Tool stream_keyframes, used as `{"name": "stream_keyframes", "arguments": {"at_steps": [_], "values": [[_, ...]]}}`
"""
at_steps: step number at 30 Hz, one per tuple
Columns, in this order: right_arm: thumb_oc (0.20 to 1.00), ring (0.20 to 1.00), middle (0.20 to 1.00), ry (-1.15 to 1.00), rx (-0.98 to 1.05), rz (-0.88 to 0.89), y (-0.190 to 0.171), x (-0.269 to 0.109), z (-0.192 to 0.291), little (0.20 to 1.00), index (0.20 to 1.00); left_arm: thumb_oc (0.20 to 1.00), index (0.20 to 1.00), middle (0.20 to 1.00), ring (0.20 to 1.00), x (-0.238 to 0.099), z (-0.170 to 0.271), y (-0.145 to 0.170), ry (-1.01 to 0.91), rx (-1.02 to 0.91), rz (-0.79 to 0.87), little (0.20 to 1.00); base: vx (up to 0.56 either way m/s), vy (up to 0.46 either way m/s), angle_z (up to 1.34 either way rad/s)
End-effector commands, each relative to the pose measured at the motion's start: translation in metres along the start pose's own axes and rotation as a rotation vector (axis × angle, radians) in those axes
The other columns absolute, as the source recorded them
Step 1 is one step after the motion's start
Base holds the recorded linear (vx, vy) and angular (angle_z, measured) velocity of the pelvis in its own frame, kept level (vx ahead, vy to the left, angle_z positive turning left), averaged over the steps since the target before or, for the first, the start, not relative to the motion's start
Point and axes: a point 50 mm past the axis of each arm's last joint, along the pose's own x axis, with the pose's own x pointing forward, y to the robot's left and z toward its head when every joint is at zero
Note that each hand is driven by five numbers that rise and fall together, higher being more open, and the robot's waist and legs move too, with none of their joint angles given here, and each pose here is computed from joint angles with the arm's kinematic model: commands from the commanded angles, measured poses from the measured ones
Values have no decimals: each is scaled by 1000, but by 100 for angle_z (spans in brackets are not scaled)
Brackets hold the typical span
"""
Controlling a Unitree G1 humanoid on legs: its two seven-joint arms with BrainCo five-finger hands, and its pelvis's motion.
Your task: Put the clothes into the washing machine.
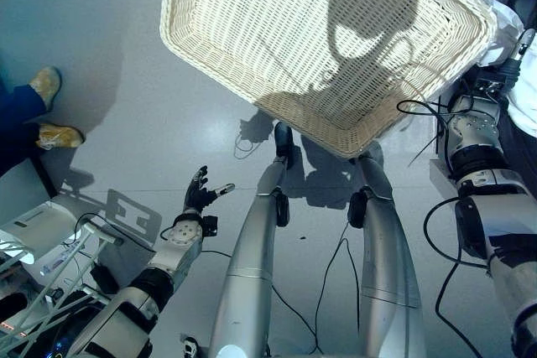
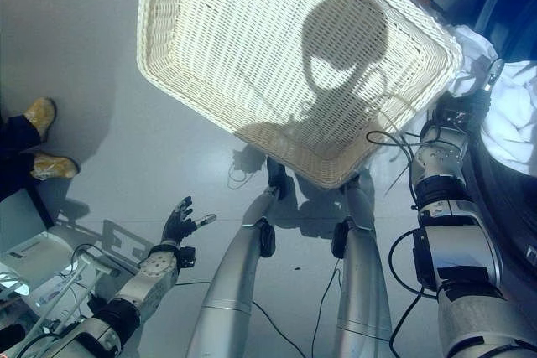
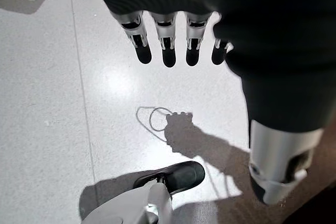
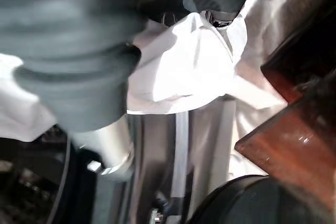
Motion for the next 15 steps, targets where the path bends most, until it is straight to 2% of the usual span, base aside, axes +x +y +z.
{"name": "stream_keyframes", "arguments": {"at_steps": [1,8,15], "values": [[200,200,200,-471,-32,201,53,6,94,200,200,1000,1000,1000,1000,-24,-35,-2,112,-52,16,1000,-33,24,-4],[200,200,200,-676,-86,164,74,-5,127,200,200,1000,1000,1000,1000,-28,-42,6,150,-34,16,1000,-42,37,-5],[200,200,200,-759,-306,60,94,-4,161,200,200,1000,1000,1000,1000,-29,-49,22,193,-14,25,1000,-24,24,-14]]}}
